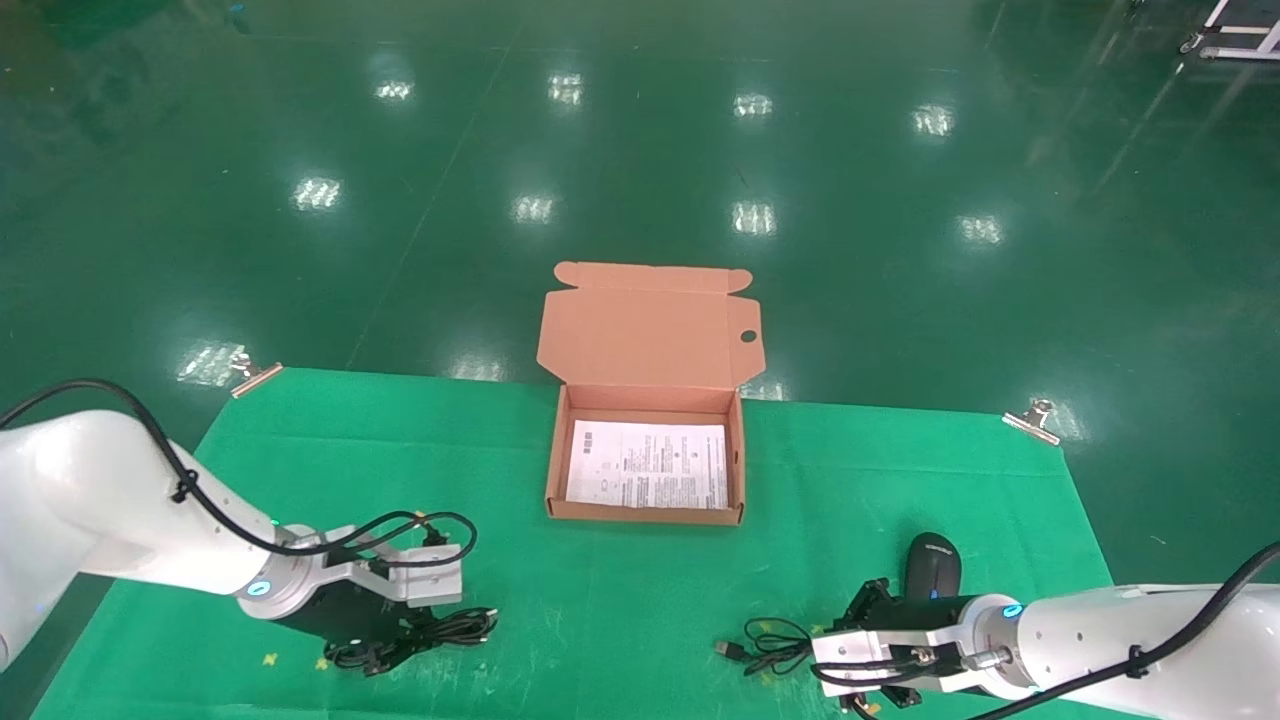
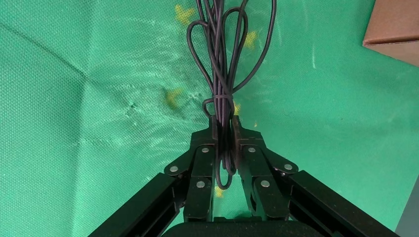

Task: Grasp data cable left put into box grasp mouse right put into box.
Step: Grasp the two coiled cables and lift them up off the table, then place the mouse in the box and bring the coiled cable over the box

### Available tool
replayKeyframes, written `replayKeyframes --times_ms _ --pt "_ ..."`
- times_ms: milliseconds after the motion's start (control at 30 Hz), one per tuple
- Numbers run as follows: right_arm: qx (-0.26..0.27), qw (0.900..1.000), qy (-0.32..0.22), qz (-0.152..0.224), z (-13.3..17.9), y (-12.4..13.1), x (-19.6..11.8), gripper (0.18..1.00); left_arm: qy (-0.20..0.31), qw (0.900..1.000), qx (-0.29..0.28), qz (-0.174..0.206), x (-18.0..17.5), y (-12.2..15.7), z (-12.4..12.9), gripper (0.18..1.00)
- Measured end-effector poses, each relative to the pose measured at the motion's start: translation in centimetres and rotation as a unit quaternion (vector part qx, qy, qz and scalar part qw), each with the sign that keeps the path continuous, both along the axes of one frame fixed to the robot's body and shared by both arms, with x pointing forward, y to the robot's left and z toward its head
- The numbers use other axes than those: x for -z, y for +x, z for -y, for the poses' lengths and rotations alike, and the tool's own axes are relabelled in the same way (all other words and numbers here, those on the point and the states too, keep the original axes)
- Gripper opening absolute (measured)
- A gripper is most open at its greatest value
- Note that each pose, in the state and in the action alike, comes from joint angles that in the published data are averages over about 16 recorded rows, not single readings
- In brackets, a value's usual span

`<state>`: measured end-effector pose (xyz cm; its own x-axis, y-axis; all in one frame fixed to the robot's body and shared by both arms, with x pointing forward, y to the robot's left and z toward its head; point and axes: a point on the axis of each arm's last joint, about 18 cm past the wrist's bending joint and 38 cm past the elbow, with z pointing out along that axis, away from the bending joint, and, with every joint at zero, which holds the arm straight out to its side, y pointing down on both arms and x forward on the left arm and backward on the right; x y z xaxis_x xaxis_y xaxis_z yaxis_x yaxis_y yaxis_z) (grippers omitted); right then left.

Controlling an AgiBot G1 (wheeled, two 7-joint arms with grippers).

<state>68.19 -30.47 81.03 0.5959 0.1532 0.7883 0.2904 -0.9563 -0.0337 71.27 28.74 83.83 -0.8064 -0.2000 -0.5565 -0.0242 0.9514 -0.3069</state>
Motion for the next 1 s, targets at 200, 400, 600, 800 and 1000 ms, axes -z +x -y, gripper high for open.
replayKeyframes --times_ms 200,400,600,800,1000 --pt "0.015 0.999 0.028 0.03 1.1 -0.4 -3.4 0.232 -0.003 0.9996 0.006 0.029 -2.9 0.1 -0.4 0.259" --pt "0.028 0.993 0.066 0.098 2.0 -1.3 -10.0 0.213 0.006 0.9955 0.017 0.093 -8.7 0.2 -0.4 0.248" --pt "0.015 0.976 0.102 0.189 0.9 -2.0 -18.2 0.211 0.022 0.9839 0.031 0.175 -15.2 -0.1 0.9 0.247" --pt "-0.027 0.953 0.133 0.27 -2.8 -1.8 -25.6 0.21 0.037 0.9671 0.042 0.248 -20.2 -0.5 3.2 0.246" --pt "-0.073 0.932 0.157 0.317 -7.6 -0.8 -30.8 0.21 0.039 0.9514 0.043 0.302 -23.9 -0.5 5.3 0.246"
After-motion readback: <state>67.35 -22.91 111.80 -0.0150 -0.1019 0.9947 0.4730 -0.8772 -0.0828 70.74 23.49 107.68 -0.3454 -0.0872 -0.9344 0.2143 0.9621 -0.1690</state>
